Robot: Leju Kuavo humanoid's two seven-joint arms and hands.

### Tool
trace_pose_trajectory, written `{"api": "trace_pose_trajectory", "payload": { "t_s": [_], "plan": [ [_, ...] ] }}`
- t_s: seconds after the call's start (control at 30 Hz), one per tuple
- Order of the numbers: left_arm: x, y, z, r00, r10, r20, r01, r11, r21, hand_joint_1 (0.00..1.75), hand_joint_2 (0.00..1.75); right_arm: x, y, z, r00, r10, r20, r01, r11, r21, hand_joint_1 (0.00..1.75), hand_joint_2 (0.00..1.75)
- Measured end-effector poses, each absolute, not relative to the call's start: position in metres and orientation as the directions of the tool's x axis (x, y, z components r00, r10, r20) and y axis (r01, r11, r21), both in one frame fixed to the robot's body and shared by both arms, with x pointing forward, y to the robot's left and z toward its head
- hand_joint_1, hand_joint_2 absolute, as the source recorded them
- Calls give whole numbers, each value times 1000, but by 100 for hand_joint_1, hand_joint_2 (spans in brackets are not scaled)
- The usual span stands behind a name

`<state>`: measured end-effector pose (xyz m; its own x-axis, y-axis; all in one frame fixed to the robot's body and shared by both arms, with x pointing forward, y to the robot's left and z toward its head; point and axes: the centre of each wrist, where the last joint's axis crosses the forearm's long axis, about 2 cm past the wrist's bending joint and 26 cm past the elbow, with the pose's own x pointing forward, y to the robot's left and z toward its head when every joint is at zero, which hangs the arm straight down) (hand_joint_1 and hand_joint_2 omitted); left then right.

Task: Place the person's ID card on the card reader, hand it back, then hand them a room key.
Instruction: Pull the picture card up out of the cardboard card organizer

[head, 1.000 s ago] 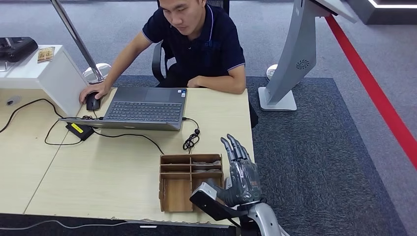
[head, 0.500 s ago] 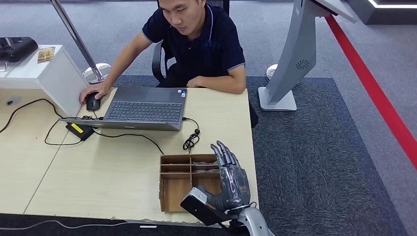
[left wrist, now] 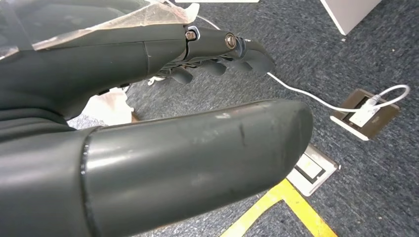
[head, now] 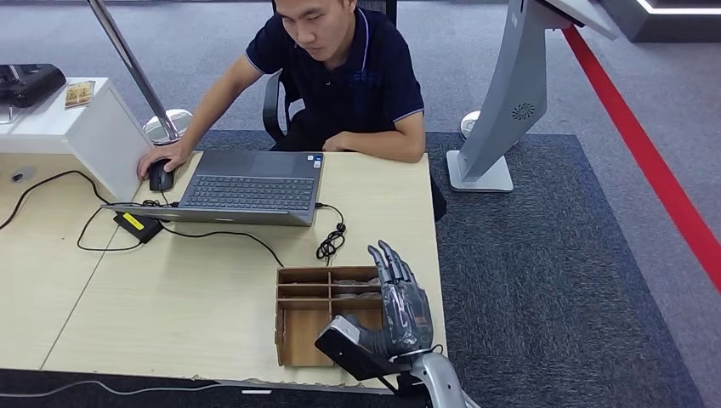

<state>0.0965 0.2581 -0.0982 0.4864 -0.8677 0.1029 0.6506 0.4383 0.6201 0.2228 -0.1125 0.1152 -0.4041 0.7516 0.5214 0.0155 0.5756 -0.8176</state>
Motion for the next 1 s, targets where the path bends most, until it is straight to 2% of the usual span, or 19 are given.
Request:
{"api": "trace_pose_trajectory", "payload": {
  "t_s": [1.0],
  "plan": [
    [105, 255, -96, 450, -888, 96, 674, 409, 615, 0, 0, 244, -109, 115, -367, 765, 529, 15, 573, -819, 1, 175]
  ]
}}
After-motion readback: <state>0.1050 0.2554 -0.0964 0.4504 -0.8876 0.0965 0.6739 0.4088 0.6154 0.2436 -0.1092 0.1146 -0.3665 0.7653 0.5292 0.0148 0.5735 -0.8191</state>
